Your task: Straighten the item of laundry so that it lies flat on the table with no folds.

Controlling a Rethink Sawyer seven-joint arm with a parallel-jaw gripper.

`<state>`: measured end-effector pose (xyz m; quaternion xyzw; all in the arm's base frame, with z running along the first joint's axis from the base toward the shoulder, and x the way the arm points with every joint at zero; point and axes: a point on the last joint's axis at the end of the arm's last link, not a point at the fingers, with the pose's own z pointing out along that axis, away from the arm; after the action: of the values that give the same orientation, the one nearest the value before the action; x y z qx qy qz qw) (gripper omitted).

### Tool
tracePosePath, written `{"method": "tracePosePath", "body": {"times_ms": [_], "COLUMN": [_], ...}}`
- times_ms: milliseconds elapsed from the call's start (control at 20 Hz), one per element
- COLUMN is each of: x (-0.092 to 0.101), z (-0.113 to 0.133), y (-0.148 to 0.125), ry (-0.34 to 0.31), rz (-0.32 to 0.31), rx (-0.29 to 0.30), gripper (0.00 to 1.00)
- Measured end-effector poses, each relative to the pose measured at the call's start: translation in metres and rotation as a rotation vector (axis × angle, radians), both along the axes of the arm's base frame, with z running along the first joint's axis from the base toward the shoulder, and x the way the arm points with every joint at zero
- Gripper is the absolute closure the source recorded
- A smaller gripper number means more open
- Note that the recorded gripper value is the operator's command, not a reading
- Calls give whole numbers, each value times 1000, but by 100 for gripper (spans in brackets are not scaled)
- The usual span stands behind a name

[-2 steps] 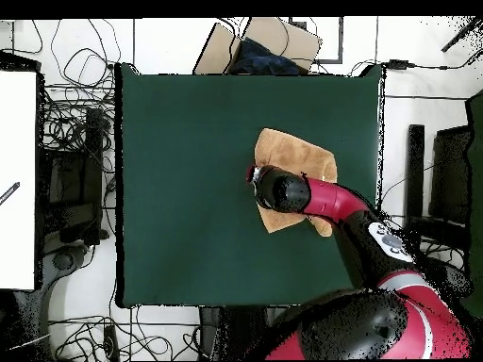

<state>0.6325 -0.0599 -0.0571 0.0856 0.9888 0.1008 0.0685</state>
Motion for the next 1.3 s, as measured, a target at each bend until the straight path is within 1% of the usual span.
{"method": "tracePosePath", "body": {"times_ms": [350, 550, 750, 850, 950, 1050, 1100, 1200, 1300], "x": [0, 1, -2, -5, -9, -11, -13, -14, -13], "z": [0, 6, 38, 49, 74, 93, 110, 123, 142], "y": [0, 3, 11, 14, 19, 22, 25, 30, 40], "ry": [-3, -1, 36, 53, 84, 100, 107, 107, 100], "rz": [6, 16, 60, 73, 94, 104, 114, 124, 136], "rx": [-3, -7, -23, -28, -37, -44, -54, -63, -73], "gripper": [100, 100, 100, 100, 100, 100, 100, 100, 100]}}
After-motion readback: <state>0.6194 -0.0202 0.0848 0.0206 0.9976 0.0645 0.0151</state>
